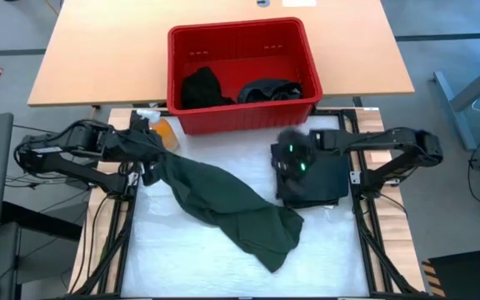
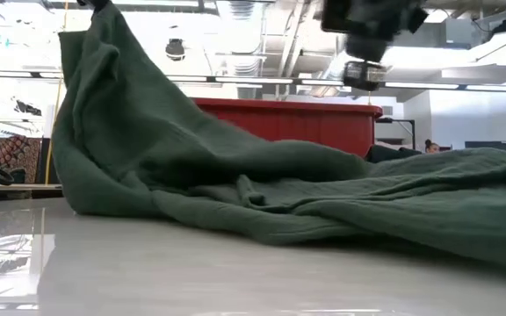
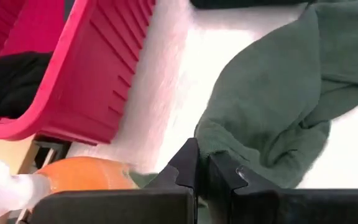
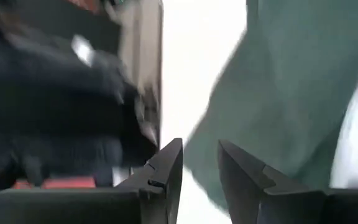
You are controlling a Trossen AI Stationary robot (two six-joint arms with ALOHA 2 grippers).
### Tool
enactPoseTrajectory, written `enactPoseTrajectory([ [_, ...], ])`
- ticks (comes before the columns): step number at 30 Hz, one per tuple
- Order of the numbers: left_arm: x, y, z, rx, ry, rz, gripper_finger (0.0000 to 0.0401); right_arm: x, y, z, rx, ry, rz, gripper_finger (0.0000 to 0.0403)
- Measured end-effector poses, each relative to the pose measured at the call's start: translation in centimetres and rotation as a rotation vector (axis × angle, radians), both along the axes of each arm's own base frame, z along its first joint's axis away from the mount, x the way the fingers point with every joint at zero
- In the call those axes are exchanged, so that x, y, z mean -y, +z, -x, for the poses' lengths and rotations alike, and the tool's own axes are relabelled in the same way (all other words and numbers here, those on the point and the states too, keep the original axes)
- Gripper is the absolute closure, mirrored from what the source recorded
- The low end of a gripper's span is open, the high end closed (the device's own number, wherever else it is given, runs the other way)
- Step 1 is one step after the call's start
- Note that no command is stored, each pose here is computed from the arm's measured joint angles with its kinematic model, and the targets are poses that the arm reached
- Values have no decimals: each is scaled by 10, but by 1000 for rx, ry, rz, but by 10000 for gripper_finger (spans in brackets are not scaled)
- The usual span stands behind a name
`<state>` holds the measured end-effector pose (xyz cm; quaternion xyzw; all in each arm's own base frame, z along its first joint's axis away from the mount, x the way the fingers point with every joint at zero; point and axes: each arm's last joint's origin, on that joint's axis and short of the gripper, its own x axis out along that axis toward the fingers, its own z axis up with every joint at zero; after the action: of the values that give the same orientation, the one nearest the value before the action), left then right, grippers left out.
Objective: Fold Laundry from Bin
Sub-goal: Fold the green polo shirt
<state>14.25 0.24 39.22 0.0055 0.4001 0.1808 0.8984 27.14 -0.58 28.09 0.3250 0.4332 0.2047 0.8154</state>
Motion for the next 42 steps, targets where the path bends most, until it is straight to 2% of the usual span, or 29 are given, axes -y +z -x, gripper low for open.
enactPoseTrajectory([
  [3,0,-1,-4,-9,5,-6,401,-38,-9,11,-115,108,99,276],
  [6,0,-2,-11,-1,-8,-17,401,-75,-13,21,-145,196,236,276],
  [10,1,-6,-21,-45,-46,-26,401,-118,-13,28,-25,216,427,275],
  [13,2,-9,-25,-76,-96,-36,401,-144,-12,28,111,167,549,275],
  [16,3,-9,-27,-92,-144,-53,401,-166,-17,22,197,107,596,274],
  [21,3,-9,-27,-111,-200,-94,401,-199,-53,10,141,104,620,269],
  [27,4,-9,-28,-122,-283,-100,401,-219,-82,-4,17,133,697,223],
  [34,4,-9,-27,-127,-295,-108,401,-224,-77,-17,-84,161,789,152],
  [38,4,-9,-28,-126,-294,-107,401,-224,-70,-18,-83,151,806,144],
  [42,4,-9,-28,-121,-282,-99,401,-221,-76,-17,-90,151,892,145],
])
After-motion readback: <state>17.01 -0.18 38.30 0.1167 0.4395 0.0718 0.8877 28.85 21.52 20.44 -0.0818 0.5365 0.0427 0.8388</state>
